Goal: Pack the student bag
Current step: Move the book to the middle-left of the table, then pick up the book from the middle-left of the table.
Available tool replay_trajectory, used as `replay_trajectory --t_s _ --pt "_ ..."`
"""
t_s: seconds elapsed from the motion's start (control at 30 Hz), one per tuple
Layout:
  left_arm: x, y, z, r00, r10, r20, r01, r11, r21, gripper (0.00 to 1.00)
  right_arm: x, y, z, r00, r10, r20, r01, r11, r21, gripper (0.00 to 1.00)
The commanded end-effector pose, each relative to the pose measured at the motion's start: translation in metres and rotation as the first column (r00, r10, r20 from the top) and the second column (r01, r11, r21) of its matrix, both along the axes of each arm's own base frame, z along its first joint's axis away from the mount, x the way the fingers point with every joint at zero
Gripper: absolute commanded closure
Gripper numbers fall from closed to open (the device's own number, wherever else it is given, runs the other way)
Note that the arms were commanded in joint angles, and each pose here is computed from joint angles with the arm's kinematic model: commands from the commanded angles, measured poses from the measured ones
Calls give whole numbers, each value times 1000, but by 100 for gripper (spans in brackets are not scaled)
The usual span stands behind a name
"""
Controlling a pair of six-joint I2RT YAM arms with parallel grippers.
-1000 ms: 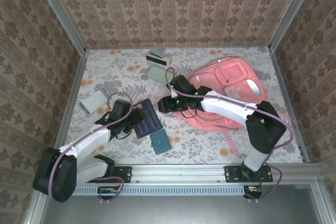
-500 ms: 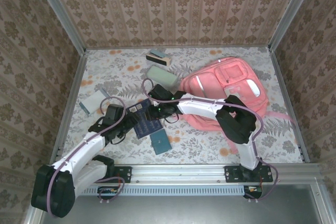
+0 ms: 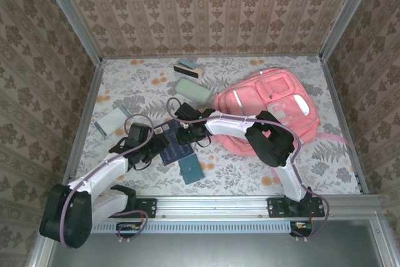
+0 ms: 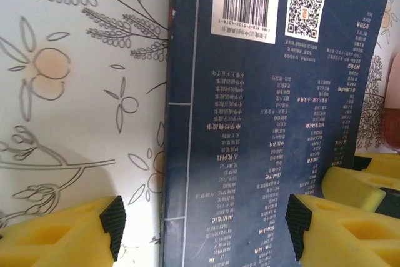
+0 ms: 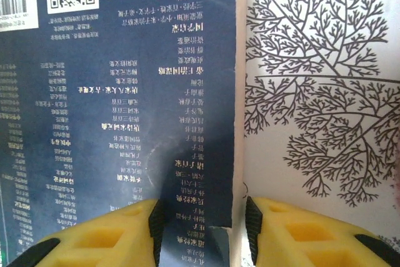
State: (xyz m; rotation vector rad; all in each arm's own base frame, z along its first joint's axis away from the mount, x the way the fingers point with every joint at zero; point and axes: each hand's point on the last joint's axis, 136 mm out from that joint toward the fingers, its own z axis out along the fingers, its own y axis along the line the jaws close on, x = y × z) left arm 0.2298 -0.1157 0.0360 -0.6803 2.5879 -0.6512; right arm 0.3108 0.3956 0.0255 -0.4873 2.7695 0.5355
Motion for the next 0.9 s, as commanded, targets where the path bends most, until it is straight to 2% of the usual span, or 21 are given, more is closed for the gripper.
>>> replay_trajectory --t_s 0.0,0.23,0.33,0.43,0.7,0.77,0.87 --pt "2 -5 -6 999 -35 8 35 999 -14 28 -10 14 -9 997 52 -59 -50 998 37 58" --pt "-2 -7 -18 999 -36 -16 35 999 -31 30 -32 40 -11 986 125 -110 -114 989 98 61" --pt "-2 -9 -15 999 -38 -6 38 998 -52 34 -38 48 -11 982 142 -127 -127 985 120 61" --pt "2 -17 -1 998 -51 46 56 993 -107 41 -43 52 -12 979 151 -136 -135 983 126 61" --pt "9 -27 69 956 -33 292 107 964 -243 44 -42 55 -2 980 152 -132 -133 981 142 61" --pt "9 -22 72 950 -15 313 97 964 -246 44 -41 56 1 980 152 -128 -133 980 148 61" --pt "7 -19 62 960 -8 281 81 965 -250 45 -41 58 5 980 154 -126 -134 978 159 61"
